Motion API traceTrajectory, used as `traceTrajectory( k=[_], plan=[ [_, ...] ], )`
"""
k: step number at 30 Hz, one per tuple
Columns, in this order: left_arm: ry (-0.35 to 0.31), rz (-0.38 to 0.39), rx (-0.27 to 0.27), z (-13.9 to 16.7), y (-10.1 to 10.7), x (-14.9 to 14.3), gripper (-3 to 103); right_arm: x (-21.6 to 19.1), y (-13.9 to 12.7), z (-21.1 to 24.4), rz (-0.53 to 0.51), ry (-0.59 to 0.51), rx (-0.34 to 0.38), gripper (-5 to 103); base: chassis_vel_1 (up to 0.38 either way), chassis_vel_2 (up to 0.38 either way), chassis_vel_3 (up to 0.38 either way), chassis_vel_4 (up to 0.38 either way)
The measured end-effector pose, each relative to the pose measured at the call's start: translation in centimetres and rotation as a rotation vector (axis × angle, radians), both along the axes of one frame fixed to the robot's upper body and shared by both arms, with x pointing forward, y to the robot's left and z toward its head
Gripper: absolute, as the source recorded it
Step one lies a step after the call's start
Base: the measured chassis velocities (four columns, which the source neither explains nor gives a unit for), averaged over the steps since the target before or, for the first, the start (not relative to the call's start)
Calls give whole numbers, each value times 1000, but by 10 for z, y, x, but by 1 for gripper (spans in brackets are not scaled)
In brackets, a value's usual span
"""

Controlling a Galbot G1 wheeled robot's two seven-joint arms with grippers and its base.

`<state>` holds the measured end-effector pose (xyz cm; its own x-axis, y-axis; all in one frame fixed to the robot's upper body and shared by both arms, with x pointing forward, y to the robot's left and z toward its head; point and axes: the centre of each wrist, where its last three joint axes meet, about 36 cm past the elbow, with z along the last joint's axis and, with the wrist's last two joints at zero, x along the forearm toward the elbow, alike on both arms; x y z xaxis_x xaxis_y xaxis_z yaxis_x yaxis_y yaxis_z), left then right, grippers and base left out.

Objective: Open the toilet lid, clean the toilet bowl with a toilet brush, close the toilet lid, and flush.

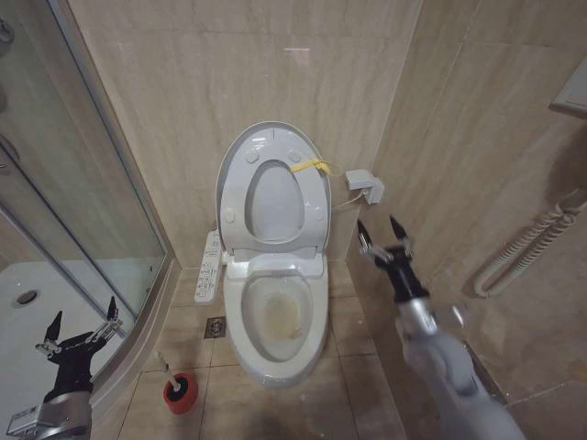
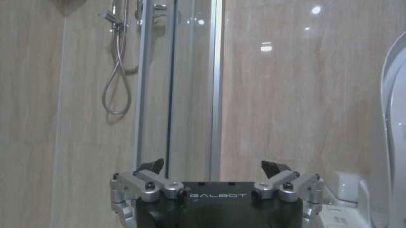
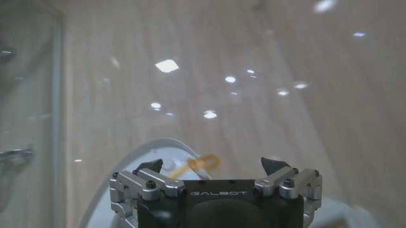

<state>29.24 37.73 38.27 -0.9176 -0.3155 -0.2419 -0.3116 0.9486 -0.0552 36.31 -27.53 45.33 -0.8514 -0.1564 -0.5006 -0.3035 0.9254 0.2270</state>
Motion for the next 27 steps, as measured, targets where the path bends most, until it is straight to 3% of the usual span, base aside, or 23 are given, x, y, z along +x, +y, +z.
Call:
traceTrajectory(
  k=[5, 7, 12, 15, 16, 20, 21, 24, 27],
  plan=[
    [-6, -14, -10, -8, -3, 11, 100, -67, 14, -10, -127, 104, 40, 100, 0, 0, 0, 0],
    [-14, -34, 1, -17, -3, 20, 100, -98, 18, -12, -161, 132, 20, 100, 0, 0, 0, 0],
    [-23, -98, 14, -30, 4, 29, 100, -126, 18, -18, -198, 127, -33, 100, 0, 0, 0, 0],
    [-48, -223, 58, -49, 24, 31, 100, -130, 18, -31, -220, 101, -69, 100, 0, 0, 0, 0],
    [-48, -223, 58, -49, 24, 31, 100, -130, 18, -31, -220, 101, -69, 100, 0, 0, 0, 0],
    [-57, -468, 105, -73, 57, 22, 100, -118, 21, -55, -255, 67, -109, 100, 0, 0, 0, 0],
    [-57, -468, 105, -73, 57, 22, 100, -118, 21, -55, -255, 67, -109, 100, 0, 0, 0, 0],
    [-24, -586, 118, -100, 84, 24, 100, -102, 29, -65, -273, 57, -78, 100, 0, 0, 0, 0],
    [21, -605, 99, -122, 92, 28, 100, -94, 33, -69, -278, 52, -63, 100, 0, 0, 0, 0]
  ],
)
